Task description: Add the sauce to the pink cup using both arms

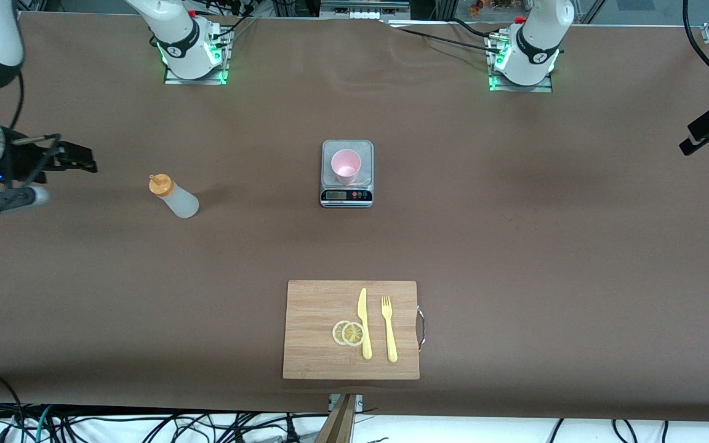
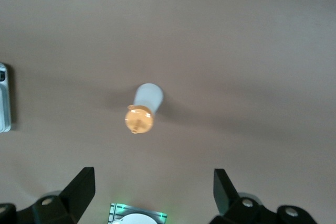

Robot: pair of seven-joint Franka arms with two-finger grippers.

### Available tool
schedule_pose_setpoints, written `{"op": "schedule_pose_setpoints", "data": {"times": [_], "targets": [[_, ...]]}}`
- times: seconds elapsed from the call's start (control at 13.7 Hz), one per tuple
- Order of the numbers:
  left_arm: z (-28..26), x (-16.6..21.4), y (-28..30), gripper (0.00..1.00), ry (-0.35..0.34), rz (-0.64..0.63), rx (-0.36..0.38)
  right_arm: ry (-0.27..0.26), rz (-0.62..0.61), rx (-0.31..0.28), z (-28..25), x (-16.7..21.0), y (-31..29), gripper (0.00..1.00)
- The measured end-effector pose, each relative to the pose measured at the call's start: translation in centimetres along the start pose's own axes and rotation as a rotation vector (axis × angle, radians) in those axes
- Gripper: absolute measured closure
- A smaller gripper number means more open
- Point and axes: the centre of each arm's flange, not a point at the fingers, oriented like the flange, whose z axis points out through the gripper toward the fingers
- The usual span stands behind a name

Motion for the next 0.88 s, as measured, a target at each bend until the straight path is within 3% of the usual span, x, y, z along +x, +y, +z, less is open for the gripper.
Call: {"op": "schedule_pose_setpoints", "data": {"times": [0.29, 0.88], "targets": [[-0.4, 0.0, 0.6, 0.0, 0.005, 0.005, -0.026, 0.057, 0.043, -0.025, -2.7, -2.4, 2.0, 0.0], [-0.8, -0.1, 0.6, 0.0, 0.005, 0.005, -0.026, 0.028, 0.132, -0.025, -1.9, -3.7, 0.4, 0.0]]}}
